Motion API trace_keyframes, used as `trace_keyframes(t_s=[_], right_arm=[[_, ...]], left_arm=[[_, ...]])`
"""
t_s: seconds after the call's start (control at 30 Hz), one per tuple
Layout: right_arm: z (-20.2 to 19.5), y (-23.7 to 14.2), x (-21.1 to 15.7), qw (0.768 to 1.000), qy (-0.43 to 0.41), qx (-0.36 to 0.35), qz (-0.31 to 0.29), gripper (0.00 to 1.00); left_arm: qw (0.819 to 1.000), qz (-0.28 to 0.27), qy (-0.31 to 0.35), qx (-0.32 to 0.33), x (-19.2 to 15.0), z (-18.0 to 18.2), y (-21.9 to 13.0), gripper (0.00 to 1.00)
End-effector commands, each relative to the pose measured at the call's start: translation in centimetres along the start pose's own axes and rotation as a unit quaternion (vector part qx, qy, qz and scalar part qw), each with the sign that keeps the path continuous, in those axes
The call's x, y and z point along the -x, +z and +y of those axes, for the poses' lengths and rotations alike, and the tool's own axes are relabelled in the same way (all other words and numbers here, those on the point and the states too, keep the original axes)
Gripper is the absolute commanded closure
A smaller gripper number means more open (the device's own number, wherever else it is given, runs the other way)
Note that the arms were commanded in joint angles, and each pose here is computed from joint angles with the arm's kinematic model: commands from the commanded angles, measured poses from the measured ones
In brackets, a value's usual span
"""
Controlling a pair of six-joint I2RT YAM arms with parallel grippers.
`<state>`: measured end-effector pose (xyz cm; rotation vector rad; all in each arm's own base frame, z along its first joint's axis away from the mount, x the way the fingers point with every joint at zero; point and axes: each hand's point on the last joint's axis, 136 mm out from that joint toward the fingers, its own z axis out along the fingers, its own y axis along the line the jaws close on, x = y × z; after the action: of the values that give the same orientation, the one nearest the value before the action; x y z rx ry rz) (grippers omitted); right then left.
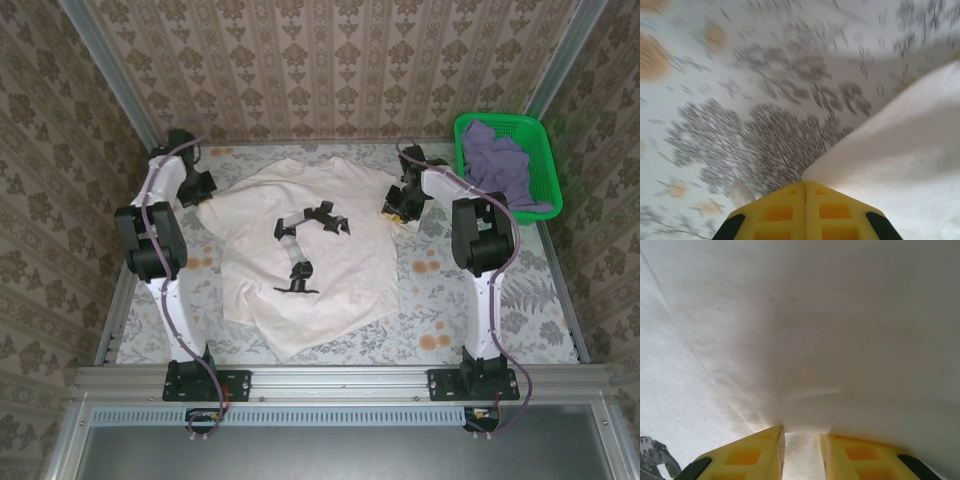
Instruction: Fold and stack the t-shirts
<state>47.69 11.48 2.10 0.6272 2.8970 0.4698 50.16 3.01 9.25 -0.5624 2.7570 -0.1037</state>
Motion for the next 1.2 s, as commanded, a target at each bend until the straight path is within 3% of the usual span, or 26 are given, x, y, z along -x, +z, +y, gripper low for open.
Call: trace_keyframes(t_s=[0.0, 0.23, 0.27, 0.33, 0.37, 0.43, 0.53, 0.63, 0.7, 0.9, 1.03, 1.17], right_arm=[[-1.6, 1.7, -0.2, 0.999, 0.019, -0.032, 0.023, 0.72], [0.5, 1.7, 2.1, 0.999, 0.015, -0.018, 0.023, 0.68], [1.0, 1.6, 2.6, 1.0, 0.016, -0.013, 0.021, 0.65], [2.0, 1.1, 3.5, 1.0, 0.014, -0.006, 0.016, 0.61], [2.8, 0.7, 3.8, 1.0, 0.011, 0.002, 0.014, 0.58], [4.4, -1.0, 4.5, 1.0, -0.004, 0.018, 0.002, 0.5], [5.2, -4.2, 5.0, 0.999, -0.022, 0.018, -0.027, 0.43], [4.6, -6.5, 4.8, 0.998, -0.027, 0.019, -0.047, 0.42], [3.5, -7.8, 4.1, 0.998, -0.019, 0.02, -0.054, 0.42], [-0.7, -9.7, 0.1, 0.998, 0.002, 0.016, -0.059, 0.46], [-2.2, -8.4, -4.8, 0.999, 0.018, 0.03, -0.01, 0.54], [-2.1, -6.3, -9.7, 0.998, 0.023, 0.041, 0.037, 0.6]], left_arm=[[1.0, -0.02, 0.003, 0.02, 2.7, 1.4, 0.1, 1.0], [0.996, -0.049, -0.02, 0.072, 7.4, 4.3, 1.7, 1.0], [0.995, -0.048, -0.025, 0.083, 7.6, 5.0, 2.1, 0.91], [0.993, -0.049, -0.046, 0.096, 7.8, 6.6, 2.4, 0.9], [0.991, -0.047, -0.059, 0.107, 7.8, 7.5, 2.3, 0.86], [0.989, -0.044, -0.075, 0.117, 7.6, 8.5, 1.6, 0.64], [0.99, -0.057, -0.068, 0.11, 7.7, 7.5, -0.9, 0.44], [0.995, -0.086, -0.027, 0.049, 7.3, 2.4, -3.8, 0.39], [0.995, -0.095, 0.022, -0.009, 5.9, -2.9, -5.1, 0.37], [0.977, -0.022, 0.145, -0.157, -3.6, -16.9, -3.7, 0.37], [0.958, 0.039, 0.216, -0.187, -10.8, -22.6, -1.0, 0.36], [0.948, 0.088, 0.239, -0.19, -15.3, -24.9, 1.7, 0.35]])
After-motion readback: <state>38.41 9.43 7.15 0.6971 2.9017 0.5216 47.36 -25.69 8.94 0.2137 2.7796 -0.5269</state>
